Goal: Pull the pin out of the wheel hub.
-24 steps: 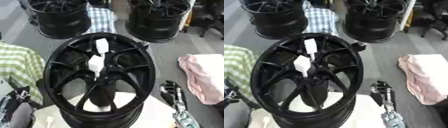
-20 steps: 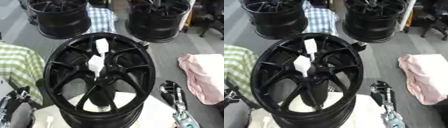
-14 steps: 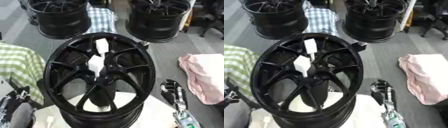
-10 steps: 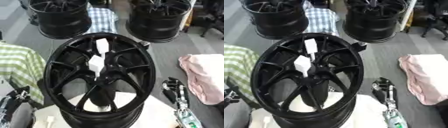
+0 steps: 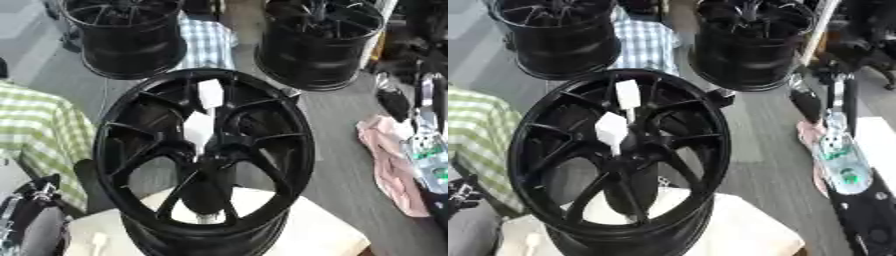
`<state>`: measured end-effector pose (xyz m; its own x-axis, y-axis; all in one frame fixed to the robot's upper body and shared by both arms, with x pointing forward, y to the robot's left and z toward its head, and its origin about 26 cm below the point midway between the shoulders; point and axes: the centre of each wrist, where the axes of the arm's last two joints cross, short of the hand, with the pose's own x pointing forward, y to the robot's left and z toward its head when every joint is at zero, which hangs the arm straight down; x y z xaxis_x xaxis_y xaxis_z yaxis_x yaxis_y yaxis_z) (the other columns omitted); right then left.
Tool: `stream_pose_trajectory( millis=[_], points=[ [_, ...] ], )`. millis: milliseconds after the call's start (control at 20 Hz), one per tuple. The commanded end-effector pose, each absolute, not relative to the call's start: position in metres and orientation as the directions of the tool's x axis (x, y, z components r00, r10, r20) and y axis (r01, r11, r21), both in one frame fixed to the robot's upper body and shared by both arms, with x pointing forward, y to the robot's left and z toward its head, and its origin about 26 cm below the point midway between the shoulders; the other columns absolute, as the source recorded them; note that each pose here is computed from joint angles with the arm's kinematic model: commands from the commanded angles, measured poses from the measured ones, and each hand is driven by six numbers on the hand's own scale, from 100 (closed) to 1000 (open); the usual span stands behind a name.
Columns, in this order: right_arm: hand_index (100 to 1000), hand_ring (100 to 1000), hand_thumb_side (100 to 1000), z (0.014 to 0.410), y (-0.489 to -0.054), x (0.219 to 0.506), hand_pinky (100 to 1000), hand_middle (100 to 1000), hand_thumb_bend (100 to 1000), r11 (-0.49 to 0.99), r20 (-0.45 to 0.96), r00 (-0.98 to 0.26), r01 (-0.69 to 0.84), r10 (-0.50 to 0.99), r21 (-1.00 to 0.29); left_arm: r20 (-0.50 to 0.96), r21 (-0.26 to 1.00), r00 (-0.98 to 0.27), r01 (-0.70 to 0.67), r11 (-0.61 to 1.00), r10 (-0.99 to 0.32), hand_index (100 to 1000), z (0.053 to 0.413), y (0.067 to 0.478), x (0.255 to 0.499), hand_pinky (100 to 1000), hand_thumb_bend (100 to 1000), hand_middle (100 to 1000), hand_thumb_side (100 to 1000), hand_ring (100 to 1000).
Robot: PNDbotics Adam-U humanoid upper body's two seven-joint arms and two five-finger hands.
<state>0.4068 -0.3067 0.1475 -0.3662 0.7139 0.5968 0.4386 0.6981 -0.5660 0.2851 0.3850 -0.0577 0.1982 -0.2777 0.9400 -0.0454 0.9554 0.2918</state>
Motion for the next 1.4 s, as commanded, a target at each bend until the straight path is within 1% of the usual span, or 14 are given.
stream_pose_trajectory(
  millis=[50, 100, 150, 200, 450, 500, 550, 750, 900, 950, 1050, 1150, 1250, 1400],
  points=[
    [886, 769, 500, 0.193, -0.311, 0.411, 790, 752, 100, 0.603, 0.425, -0.440, 0.441, 0.791, -0.665, 0.932, 0.329, 0.170, -0.027, 0.944, -0.320, 775, -0.045, 0.391, 0.291, 693, 336, 622, 602, 640],
    [909, 793, 555, 0.200, -0.310, 0.414, 802, 775, 129, 0.583, 0.390, -0.458, 0.428, 0.799, -0.691, 0.932, 0.331, 0.168, -0.023, 0.943, -0.322, 775, -0.044, 0.391, 0.292, 693, 336, 623, 606, 640],
    [913, 799, 536, 0.205, -0.305, 0.417, 805, 785, 100, 0.567, 0.357, -0.482, 0.412, 0.800, -0.713, 0.931, 0.333, 0.165, -0.016, 0.943, -0.326, 775, -0.043, 0.390, 0.293, 693, 336, 623, 603, 641],
    [924, 821, 558, 0.207, -0.299, 0.421, 814, 807, 100, 0.553, 0.331, -0.503, 0.394, 0.798, -0.734, 0.930, 0.334, 0.164, -0.011, 0.943, -0.328, 776, -0.043, 0.389, 0.294, 693, 336, 623, 603, 641],
    [935, 848, 582, 0.200, -0.241, 0.445, 828, 839, 121, 0.503, 0.254, -0.626, 0.257, 0.737, -0.825, 0.929, 0.335, 0.166, 0.001, 0.942, -0.331, 776, -0.042, 0.389, 0.294, 693, 337, 623, 603, 641],
    [942, 862, 586, 0.200, -0.230, 0.449, 834, 854, 630, 0.485, 0.239, -0.649, 0.230, 0.722, -0.844, 0.929, 0.335, 0.167, -0.002, 0.942, -0.330, 776, -0.042, 0.389, 0.294, 694, 329, 623, 608, 641],
    [945, 865, 600, 0.199, -0.218, 0.453, 836, 857, 145, 0.465, 0.222, -0.673, 0.203, 0.706, -0.862, 0.929, 0.336, 0.166, -0.001, 0.942, -0.331, 776, -0.042, 0.389, 0.294, 694, 338, 623, 604, 641],
    [959, 886, 595, 0.196, -0.165, 0.465, 842, 878, 156, 0.380, 0.173, -0.765, 0.099, 0.620, -0.920, 0.928, 0.338, 0.165, -0.004, 0.941, -0.333, 776, -0.041, 0.390, 0.294, 694, 338, 623, 604, 641],
    [966, 894, 575, 0.199, -0.135, 0.471, 848, 882, 166, 0.306, 0.159, -0.801, 0.032, 0.577, -0.952, 0.929, 0.338, 0.163, -0.009, 0.941, -0.332, 776, -0.040, 0.391, 0.294, 694, 339, 623, 605, 641],
    [968, 896, 570, 0.204, -0.128, 0.473, 850, 884, 169, 0.250, 0.170, -0.807, -0.029, 0.566, -0.968, 0.929, 0.338, 0.163, -0.010, 0.941, -0.332, 777, -0.040, 0.391, 0.294, 694, 340, 624, 605, 642],
    [970, 897, 575, 0.231, -0.121, 0.473, 852, 885, 170, 0.111, 0.239, -0.804, -0.213, 0.545, -0.971, 0.929, 0.338, 0.165, -0.011, 0.941, -0.331, 777, -0.041, 0.392, 0.293, 694, 340, 624, 605, 642],
    [970, 897, 576, 0.264, -0.121, 0.468, 853, 885, 172, -0.007, 0.315, -0.787, -0.376, 0.530, -0.927, 0.929, 0.338, 0.166, -0.012, 0.941, -0.332, 777, -0.041, 0.392, 0.292, 694, 341, 624, 605, 642],
    [968, 894, 584, 0.281, -0.120, 0.461, 852, 883, 173, -0.067, 0.355, -0.775, -0.453, 0.523, -0.889, 0.928, 0.339, 0.166, -0.012, 0.941, -0.333, 777, -0.041, 0.393, 0.292, 694, 341, 624, 605, 642],
    [968, 891, 587, 0.290, -0.118, 0.456, 852, 883, 173, -0.105, 0.376, -0.763, -0.497, 0.526, -0.862, 0.928, 0.341, 0.166, -0.012, 0.940, -0.335, 777, -0.041, 0.393, 0.292, 695, 340, 624, 604, 642]
  ],
)
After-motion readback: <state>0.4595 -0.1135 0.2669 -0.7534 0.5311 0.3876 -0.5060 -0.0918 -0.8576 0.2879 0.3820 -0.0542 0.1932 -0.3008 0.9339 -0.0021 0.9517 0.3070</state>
